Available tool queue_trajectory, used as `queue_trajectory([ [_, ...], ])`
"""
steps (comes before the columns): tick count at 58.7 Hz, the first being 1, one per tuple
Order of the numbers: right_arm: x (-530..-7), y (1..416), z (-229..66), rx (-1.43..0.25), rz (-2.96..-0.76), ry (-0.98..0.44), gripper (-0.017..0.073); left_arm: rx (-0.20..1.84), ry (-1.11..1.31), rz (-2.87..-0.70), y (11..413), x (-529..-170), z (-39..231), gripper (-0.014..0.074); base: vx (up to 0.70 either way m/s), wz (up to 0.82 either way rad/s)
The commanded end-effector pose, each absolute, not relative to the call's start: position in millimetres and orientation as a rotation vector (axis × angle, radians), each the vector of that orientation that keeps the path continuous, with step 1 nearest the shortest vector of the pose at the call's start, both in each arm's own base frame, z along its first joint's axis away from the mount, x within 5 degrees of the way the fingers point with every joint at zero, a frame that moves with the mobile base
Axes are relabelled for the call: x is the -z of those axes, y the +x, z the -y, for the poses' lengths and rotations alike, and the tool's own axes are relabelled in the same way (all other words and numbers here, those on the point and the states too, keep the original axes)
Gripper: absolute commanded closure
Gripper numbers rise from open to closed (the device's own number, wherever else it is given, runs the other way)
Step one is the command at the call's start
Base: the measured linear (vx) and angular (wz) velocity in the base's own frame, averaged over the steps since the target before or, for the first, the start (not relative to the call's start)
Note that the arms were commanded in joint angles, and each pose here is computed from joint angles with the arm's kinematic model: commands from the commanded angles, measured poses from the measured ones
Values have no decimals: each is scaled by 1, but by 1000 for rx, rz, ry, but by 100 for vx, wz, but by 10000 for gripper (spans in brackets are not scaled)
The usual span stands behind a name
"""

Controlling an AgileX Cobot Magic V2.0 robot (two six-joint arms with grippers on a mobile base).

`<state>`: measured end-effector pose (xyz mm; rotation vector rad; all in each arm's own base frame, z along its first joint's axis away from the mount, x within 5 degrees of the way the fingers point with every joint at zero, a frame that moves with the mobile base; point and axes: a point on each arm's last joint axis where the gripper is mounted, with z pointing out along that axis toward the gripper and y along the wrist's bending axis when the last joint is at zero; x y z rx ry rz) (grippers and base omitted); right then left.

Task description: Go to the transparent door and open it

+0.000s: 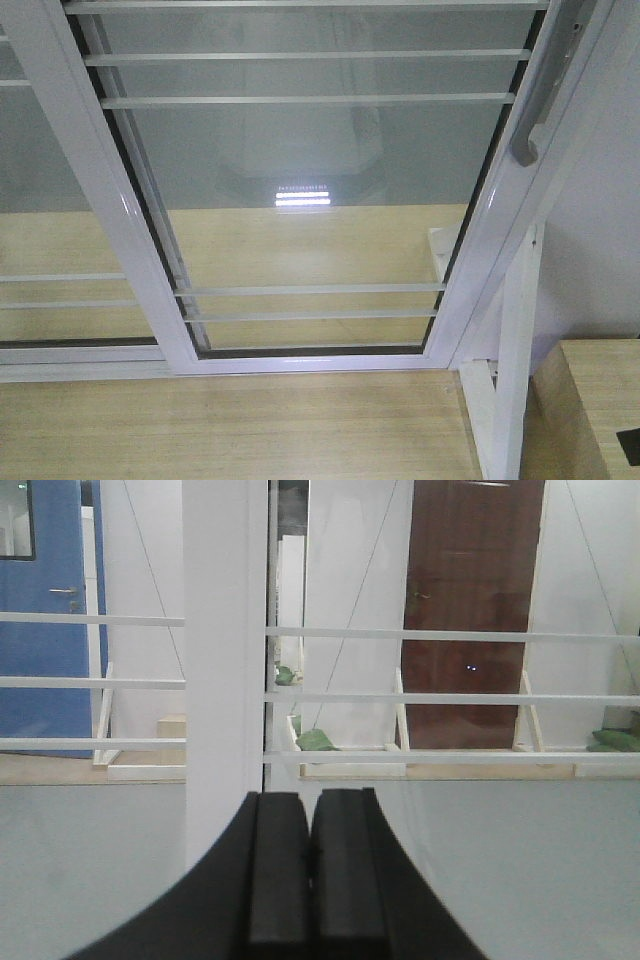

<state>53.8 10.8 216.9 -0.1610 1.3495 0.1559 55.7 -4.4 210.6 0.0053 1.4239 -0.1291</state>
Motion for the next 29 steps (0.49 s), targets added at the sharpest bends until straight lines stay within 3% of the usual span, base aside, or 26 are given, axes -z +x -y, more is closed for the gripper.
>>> queue_trajectory([
  [1,-225,53,-9,-118,-1265,-160,568,175,-30,-1325,53,-217,4,600,0,0],
  [29,-292,69,-16,-121,-1432,-226,568,174,-26,-1398,63,-263,5,600,0,0],
])
